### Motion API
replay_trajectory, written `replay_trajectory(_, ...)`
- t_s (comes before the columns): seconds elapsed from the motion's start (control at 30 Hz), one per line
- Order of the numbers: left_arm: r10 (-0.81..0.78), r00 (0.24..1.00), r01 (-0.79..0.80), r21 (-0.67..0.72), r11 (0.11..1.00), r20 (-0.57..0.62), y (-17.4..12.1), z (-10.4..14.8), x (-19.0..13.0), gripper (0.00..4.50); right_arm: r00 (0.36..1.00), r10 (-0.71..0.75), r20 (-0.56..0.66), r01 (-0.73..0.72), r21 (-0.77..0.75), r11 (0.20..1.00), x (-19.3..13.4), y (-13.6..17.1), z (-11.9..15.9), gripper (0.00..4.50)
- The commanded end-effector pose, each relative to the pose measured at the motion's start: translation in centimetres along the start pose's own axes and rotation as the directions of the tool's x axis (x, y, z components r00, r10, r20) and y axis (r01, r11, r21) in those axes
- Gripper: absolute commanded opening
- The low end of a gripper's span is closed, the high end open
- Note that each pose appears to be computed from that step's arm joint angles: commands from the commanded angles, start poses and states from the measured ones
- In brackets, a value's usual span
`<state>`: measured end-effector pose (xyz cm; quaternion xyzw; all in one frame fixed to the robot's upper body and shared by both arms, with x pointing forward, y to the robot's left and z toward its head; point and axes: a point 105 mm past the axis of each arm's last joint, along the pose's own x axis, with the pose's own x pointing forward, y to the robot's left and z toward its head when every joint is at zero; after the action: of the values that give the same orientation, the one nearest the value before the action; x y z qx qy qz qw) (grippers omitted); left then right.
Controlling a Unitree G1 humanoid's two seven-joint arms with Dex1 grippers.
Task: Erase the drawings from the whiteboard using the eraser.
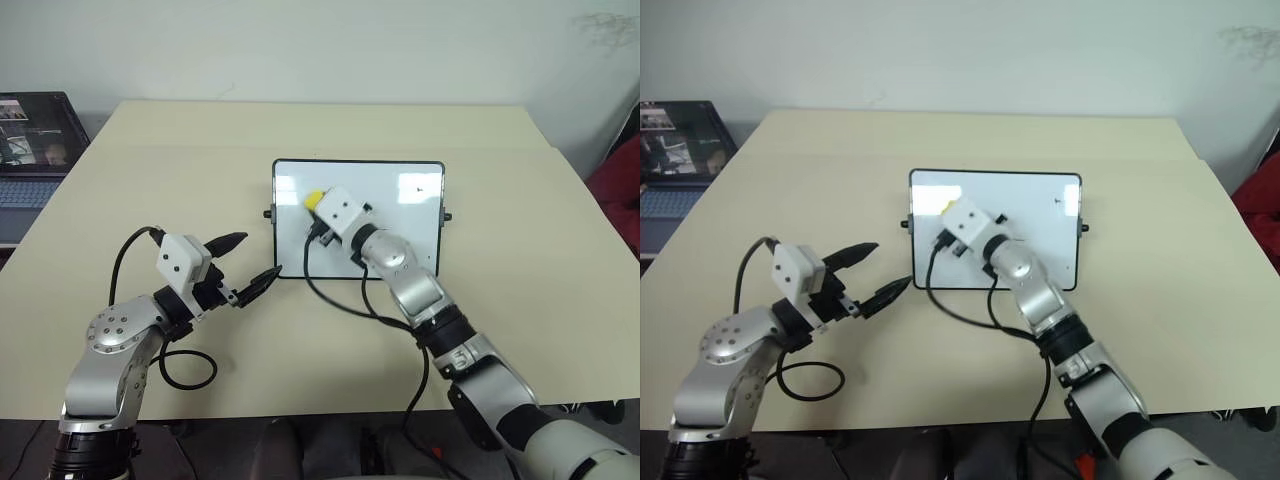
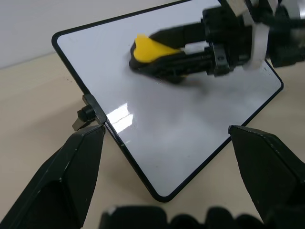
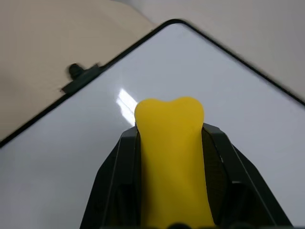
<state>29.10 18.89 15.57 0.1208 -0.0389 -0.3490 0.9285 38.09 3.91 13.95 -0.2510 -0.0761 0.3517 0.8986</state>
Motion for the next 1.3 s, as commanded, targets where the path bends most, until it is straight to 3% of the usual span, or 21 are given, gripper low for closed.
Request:
replay_trajectory(0.03,-0.007,0.999,0.006,0.049,0.999,0.032,0.0,1.2,0.2,4.50,0.994,0.045,-0.102,-0.043,0.027,0.999,-0.4,1.7,-2.9,1.33)
replay_trajectory(0.1,-0.011,0.999,0.010,0.047,0.999,0.033,0.0,1.2,0.3,4.50,0.998,0.018,-0.053,-0.017,0.008,1.000,-0.4,0.9,-1.5,1.33)
replay_trajectory(0.23,-0.013,0.999,0.011,0.048,0.999,0.032,0.0,1.2,0.3,4.50,0.990,-0.042,0.133,0.042,-0.002,0.999,-1.3,-2.5,4.7,1.33)
replay_trajectory(0.33,-0.012,0.999,0.011,0.046,0.999,0.031,0.0,1.2,0.3,4.50,0.978,-0.106,0.178,0.111,-0.016,0.994,-2.0,-4.7,6.8,1.33)
replay_trajectory(0.47,-0.019,0.999,0.018,0.041,0.999,0.030,-0.3,1.0,0.5,4.50,0.979,-0.171,0.113,0.180,-0.075,0.981,-1.3,-7.1,5.4,1.33)
replay_trajectory(0.6,-0.027,0.999,0.026,0.042,0.999,0.028,-0.4,1.0,0.6,4.50,0.981,-0.192,0.039,0.195,-0.109,0.975,0.2,-7.5,3.0,1.33)
replay_trajectory(1.03,-0.026,0.999,0.025,0.045,0.999,0.029,-0.4,1.1,0.5,4.50,0.997,-0.014,-0.071,0.007,-0.107,0.994,0.6,0.1,-3.4,1.33)
replay_trajectory(1.17,-0.031,0.999,0.030,0.045,0.999,0.031,-0.4,1.1,0.7,4.50,0.999,0.005,-0.046,-0.010,-0.103,0.995,0.5,0.9,-3.0,1.33)
replay_trajectory(1.3,-0.036,0.999,0.035,0.042,0.998,0.031,-0.5,1.1,0.7,4.50,0.994,-0.059,0.090,0.068,-0.107,0.992,0.4,-1.9,1.5,1.33)
